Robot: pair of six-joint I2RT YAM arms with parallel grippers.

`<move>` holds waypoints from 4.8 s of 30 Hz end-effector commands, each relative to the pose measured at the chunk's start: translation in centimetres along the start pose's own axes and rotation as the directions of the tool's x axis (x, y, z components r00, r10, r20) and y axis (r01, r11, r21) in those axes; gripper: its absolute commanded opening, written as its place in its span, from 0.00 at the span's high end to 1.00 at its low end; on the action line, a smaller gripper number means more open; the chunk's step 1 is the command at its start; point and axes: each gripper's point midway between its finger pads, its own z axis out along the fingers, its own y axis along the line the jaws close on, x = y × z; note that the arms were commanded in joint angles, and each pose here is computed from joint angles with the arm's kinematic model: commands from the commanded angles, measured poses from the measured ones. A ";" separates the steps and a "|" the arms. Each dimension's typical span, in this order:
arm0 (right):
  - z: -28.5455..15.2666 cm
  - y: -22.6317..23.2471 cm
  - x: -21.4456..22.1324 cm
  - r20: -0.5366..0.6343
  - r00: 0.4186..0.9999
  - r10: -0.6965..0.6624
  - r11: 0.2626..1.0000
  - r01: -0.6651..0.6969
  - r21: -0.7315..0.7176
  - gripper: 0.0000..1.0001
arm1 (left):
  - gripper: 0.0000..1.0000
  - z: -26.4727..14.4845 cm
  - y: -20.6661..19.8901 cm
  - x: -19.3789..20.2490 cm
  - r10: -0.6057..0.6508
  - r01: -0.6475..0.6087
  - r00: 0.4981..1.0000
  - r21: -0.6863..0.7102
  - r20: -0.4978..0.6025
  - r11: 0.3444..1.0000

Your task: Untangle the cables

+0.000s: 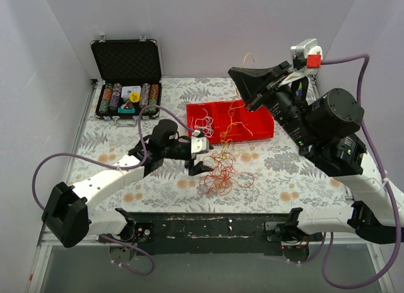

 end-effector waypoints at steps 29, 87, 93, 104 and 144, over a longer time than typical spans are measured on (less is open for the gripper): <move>-2.0 -1.1 -3.7 0.103 0.994 0.026 0.999 -0.029 0.024 0.99 | 1.00 1.1 2.1 0.9 0.071 -0.081 0.995 -0.171 -0.067 0.982; -11.3 -12.8 -10.8 0.096 0.959 -0.267 0.803 0.167 0.572 0.99 | 1.00 -21.1 5.3 13.0 -0.512 0.321 0.851 -0.657 -0.116 0.682; -7.3 -10.2 -9.7 0.079 0.941 -0.330 0.810 0.239 0.536 0.99 | 1.00 -20.4 4.8 11.6 -0.509 0.358 0.857 -0.614 -0.083 0.703; 2.8 -8.9 -2.6 -0.022 0.927 -0.375 0.819 0.342 0.460 0.99 | 1.00 -20.0 3.7 10.1 -0.505 0.385 0.861 -0.570 -0.062 0.726; 10.9 -18.0 8.1 -0.162 0.955 -0.250 0.860 0.296 0.416 0.99 | 1.00 -19.7 2.8 11.7 -0.499 0.367 0.861 -0.567 -0.092 0.737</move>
